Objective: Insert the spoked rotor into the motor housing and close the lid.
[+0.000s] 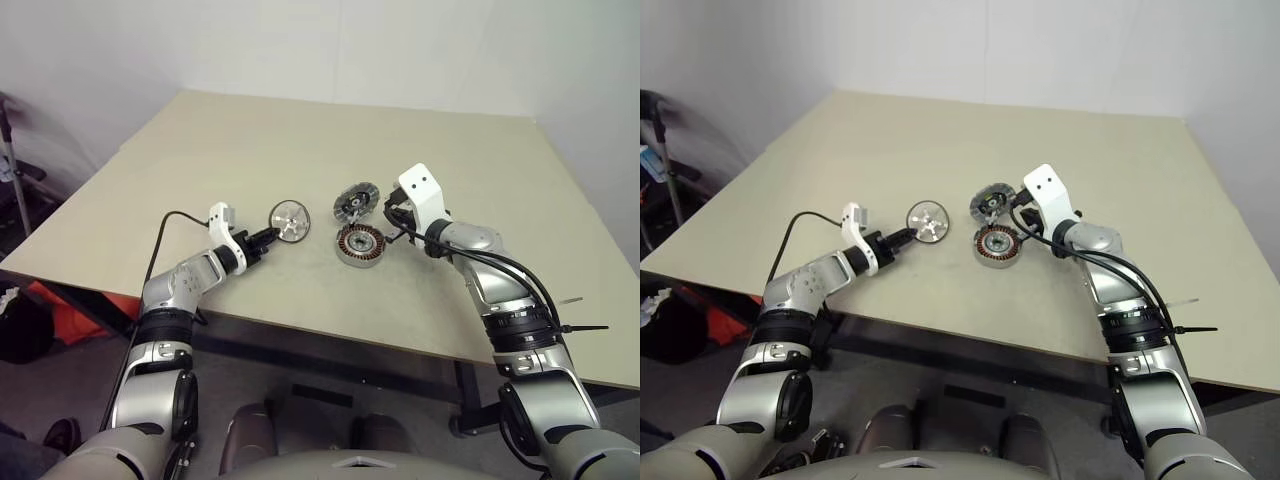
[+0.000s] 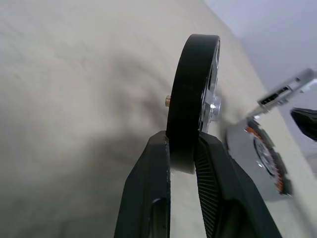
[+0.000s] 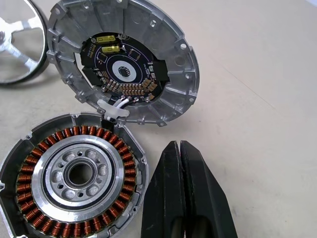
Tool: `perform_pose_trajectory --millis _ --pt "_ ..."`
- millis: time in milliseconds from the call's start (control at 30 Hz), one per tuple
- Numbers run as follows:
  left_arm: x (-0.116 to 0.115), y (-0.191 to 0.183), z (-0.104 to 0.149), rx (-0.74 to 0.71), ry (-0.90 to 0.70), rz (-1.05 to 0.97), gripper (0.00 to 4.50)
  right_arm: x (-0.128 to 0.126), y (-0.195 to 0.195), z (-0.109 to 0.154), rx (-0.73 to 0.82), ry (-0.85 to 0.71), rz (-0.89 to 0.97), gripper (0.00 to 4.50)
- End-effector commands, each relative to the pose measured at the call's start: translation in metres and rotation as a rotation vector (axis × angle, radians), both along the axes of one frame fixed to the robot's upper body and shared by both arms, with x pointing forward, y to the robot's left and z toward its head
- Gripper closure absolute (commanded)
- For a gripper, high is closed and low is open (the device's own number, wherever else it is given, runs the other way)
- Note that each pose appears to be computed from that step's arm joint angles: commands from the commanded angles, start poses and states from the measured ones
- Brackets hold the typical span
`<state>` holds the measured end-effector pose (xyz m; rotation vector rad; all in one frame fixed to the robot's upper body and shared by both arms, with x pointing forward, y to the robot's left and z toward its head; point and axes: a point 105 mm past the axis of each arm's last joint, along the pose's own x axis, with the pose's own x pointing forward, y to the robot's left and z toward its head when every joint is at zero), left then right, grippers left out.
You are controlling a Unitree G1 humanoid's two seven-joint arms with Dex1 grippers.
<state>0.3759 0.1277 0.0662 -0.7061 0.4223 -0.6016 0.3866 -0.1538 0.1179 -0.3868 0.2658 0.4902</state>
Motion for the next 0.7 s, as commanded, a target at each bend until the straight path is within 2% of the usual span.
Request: perform_pose_trajectory --millis 33,300,533,700 --pt "-0.01 -0.002 0.023 -0.107 -0.024 -0.029 4.09 0.005 -0.021 0.029 -0.003 -0.09 -0.05 4.5" --pt "-0.045 -0.017 0.036 -0.38 0.144 -0.127 4.09 0.008 -0.048 0.029 -0.03 -0.091 -0.123 4.5" --pt "-0.064 -0.056 0.036 -0.428 0.285 -0.289 4.09 0.007 -0.055 0.03 -0.036 -0.096 -0.141 4.5" --pt "-0.057 -0.086 0.037 -0.461 0.35 -0.346 4.09 0.002 -0.054 0.029 -0.037 -0.095 -0.14 4.5"
